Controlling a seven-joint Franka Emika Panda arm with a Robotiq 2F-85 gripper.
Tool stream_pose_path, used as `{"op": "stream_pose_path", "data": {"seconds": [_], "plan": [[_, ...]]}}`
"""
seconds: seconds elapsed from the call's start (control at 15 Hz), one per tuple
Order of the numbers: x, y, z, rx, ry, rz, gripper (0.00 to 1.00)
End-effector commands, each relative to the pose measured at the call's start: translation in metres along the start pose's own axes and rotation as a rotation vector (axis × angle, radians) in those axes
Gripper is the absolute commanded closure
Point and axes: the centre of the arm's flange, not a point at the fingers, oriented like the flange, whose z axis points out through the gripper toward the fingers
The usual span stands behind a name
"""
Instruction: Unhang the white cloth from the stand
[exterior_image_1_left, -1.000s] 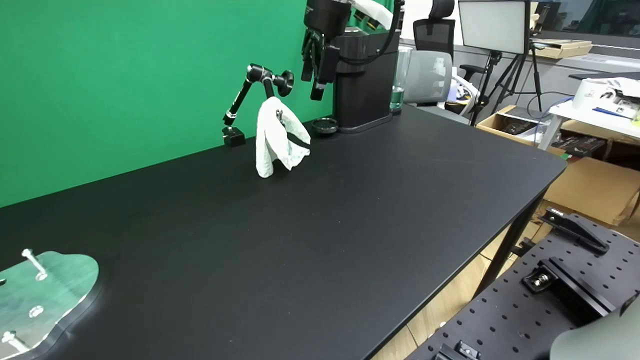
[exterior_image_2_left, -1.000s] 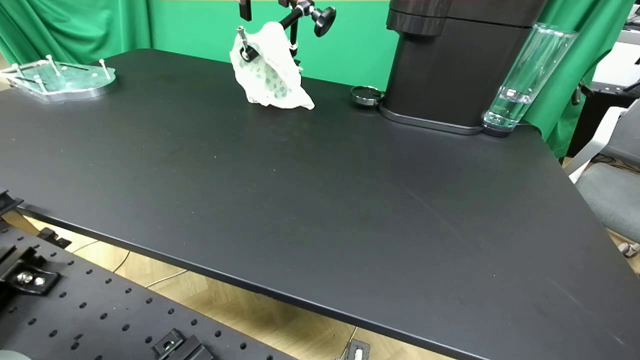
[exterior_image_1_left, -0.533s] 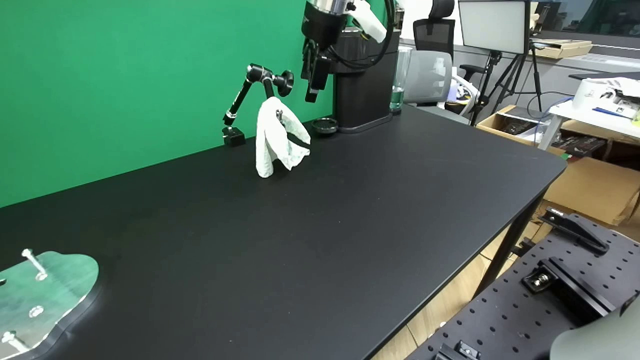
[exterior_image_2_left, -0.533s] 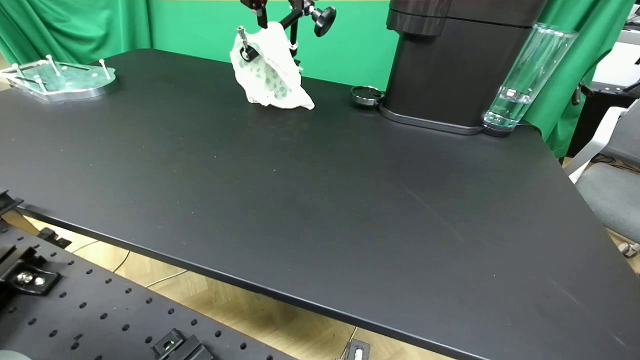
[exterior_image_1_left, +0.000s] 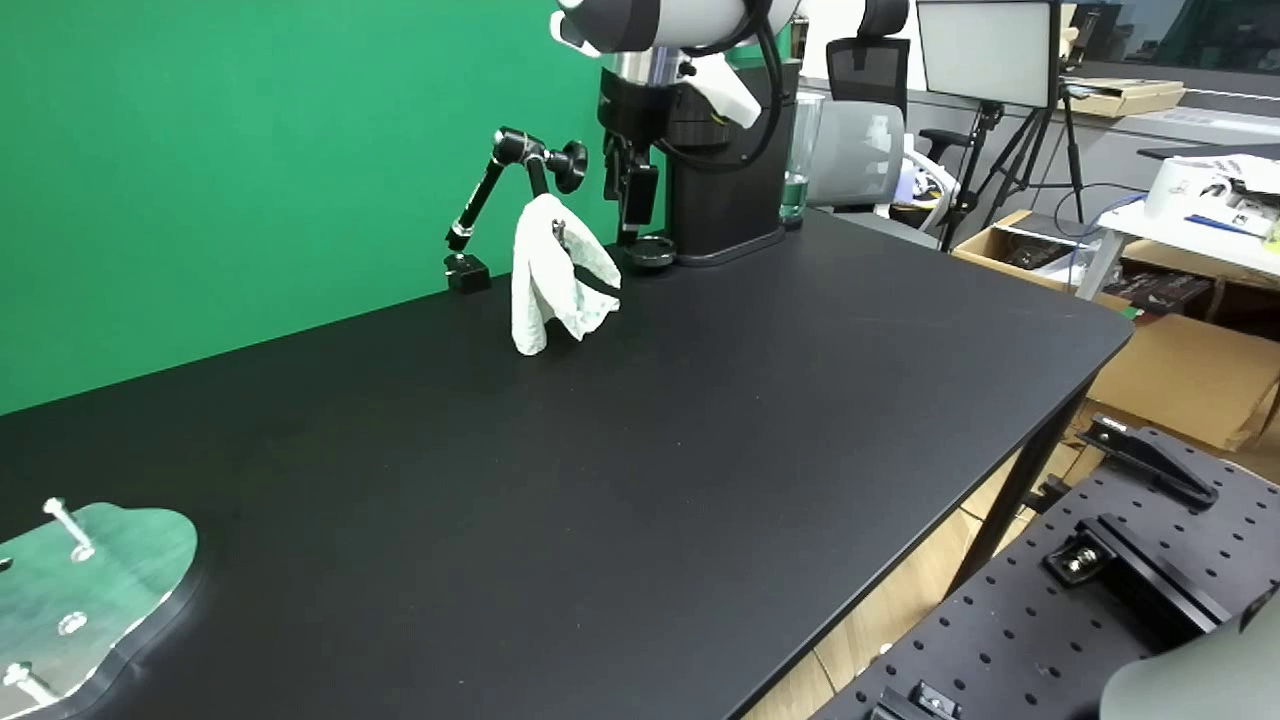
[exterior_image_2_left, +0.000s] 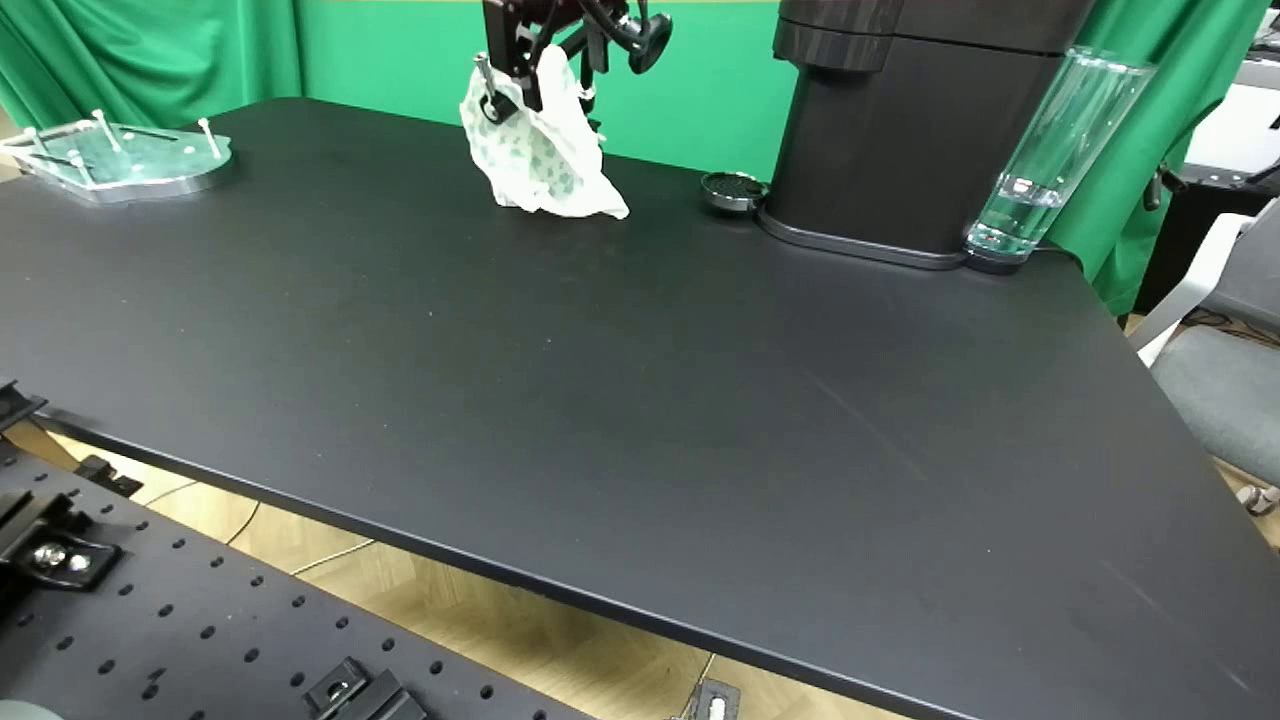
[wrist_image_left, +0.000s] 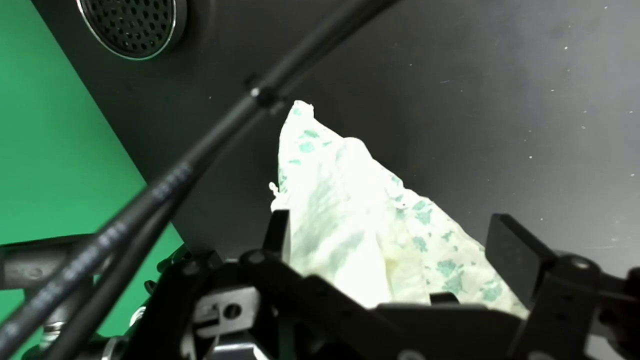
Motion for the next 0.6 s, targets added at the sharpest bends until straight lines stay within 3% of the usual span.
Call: {"op": "stream_pose_path", "data": {"seconds": [0.0, 0.27, 0.33, 0.53], "plan": [[0.015, 0.008, 0.008, 0.007, -0.011, -0.006, 0.00], [0.025, 0.012, 0.018, 0.002, -0.008, -0.026, 0.00], [0.025, 0.015, 0.020, -0.005, -0.008, -0.027, 0.25], [0.025, 0.022, 0.026, -0.022, -0.001, -0.024, 0.40]]}}
